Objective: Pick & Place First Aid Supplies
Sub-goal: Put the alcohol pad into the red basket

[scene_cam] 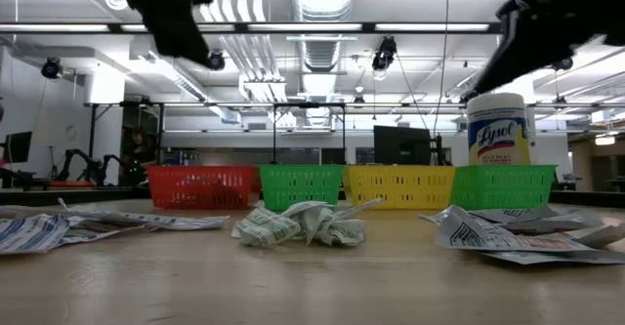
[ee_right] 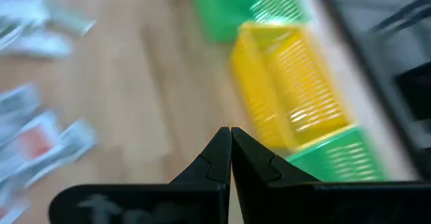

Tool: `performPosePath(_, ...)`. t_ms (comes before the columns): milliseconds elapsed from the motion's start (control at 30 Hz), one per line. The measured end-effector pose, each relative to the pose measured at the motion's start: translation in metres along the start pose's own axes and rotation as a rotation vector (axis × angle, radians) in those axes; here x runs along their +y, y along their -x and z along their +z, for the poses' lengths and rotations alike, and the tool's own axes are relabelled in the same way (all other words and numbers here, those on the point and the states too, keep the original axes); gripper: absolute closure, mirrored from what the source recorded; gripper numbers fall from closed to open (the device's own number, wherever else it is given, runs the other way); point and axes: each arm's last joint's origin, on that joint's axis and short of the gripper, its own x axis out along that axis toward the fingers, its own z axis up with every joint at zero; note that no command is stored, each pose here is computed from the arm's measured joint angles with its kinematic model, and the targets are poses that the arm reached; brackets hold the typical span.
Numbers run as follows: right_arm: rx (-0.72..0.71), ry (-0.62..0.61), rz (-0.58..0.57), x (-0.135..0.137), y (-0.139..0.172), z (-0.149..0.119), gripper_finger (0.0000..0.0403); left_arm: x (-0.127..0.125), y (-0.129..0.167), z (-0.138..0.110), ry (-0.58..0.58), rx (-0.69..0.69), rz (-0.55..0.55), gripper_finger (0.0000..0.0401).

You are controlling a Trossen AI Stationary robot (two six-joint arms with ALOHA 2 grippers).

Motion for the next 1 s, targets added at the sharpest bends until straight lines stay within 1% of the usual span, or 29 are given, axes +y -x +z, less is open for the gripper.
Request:
performPosePath(100, 0.097, 0.002, 0.119, 0.003, 0.001, -0.003, 0.0394, -0.015, 0.007, -0.003, -0.068, -0.131, -0.07, 0.025)
performPosePath(233, 0.222, -0.014, 0.267, 0.007, 0.002, -0.006, 0.0394, -0.029, 0.013, -0.012, -0.126, -0.263, -0.151, 0.025)
performPosePath(333, 0.302, -0.051, 0.358, 0.009, 0.004, -0.008, 0.0394, -0.036, 0.013, -0.022, -0.139, -0.323, -0.2, 0.025)
performPosePath(467, 0.394, -0.079, 0.461, 0.013, 0.008, -0.01, 0.0394, -0.039, 0.008, -0.036, -0.141, -0.371, -0.243, 0.025)
performPosePath(667, 0.5, -0.116, 0.559, 0.021, 0.018, -0.018, 0.0394, -0.038, -0.004, -0.057, -0.145, -0.431, -0.279, 0.025)
performPosePath(767, 0.555, -0.145, 0.588, 0.025, 0.024, -0.022, 0.0394, -0.036, -0.008, -0.066, -0.137, -0.474, -0.29, 0.025)
performPosePath(1000, 0.687, -0.247, 0.57, 0.03, 0.036, -0.033, 0.0394, -0.032, -0.013, -0.083, -0.101, -0.498, -0.305, 0.025)
